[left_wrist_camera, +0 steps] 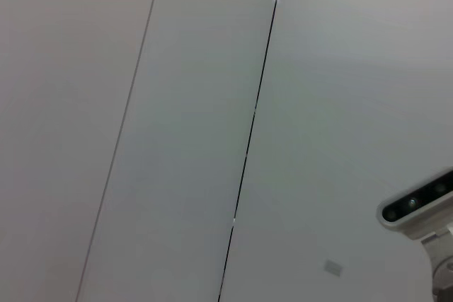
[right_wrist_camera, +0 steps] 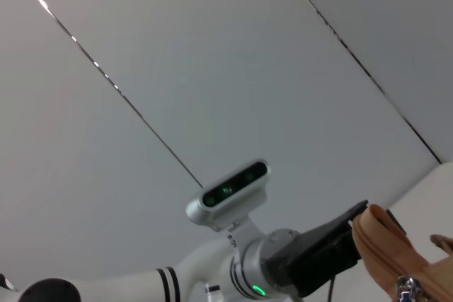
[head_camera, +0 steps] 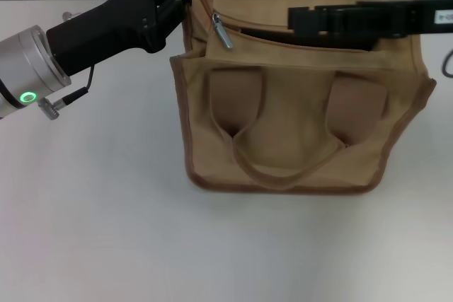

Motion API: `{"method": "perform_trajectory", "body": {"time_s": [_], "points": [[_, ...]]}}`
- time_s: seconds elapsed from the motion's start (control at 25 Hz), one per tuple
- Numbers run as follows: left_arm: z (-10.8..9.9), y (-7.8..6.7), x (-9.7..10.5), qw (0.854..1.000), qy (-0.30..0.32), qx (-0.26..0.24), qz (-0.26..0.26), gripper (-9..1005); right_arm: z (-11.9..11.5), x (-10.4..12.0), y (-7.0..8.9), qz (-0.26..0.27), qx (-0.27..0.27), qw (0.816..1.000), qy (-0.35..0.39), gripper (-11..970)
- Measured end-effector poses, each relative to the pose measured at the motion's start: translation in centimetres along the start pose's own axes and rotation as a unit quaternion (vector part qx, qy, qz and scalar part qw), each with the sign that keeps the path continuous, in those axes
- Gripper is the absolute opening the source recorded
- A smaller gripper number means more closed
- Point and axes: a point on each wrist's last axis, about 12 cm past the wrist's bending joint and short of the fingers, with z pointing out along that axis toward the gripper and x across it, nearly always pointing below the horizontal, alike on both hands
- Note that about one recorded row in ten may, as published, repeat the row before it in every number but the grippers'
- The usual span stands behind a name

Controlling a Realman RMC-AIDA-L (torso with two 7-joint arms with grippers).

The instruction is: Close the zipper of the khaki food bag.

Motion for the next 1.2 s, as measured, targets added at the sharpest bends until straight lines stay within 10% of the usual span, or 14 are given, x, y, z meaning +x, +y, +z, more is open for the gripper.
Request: {"method": "perform_trajectory", "body": {"time_s": [1.2], "points": [[0.6, -0.5, -0.1, 1.0, -0.014, 0.022, 0.0, 47, 5.9, -1.6, -1.7, -0.031, 0.075, 0.993, 0.082, 308]]}}
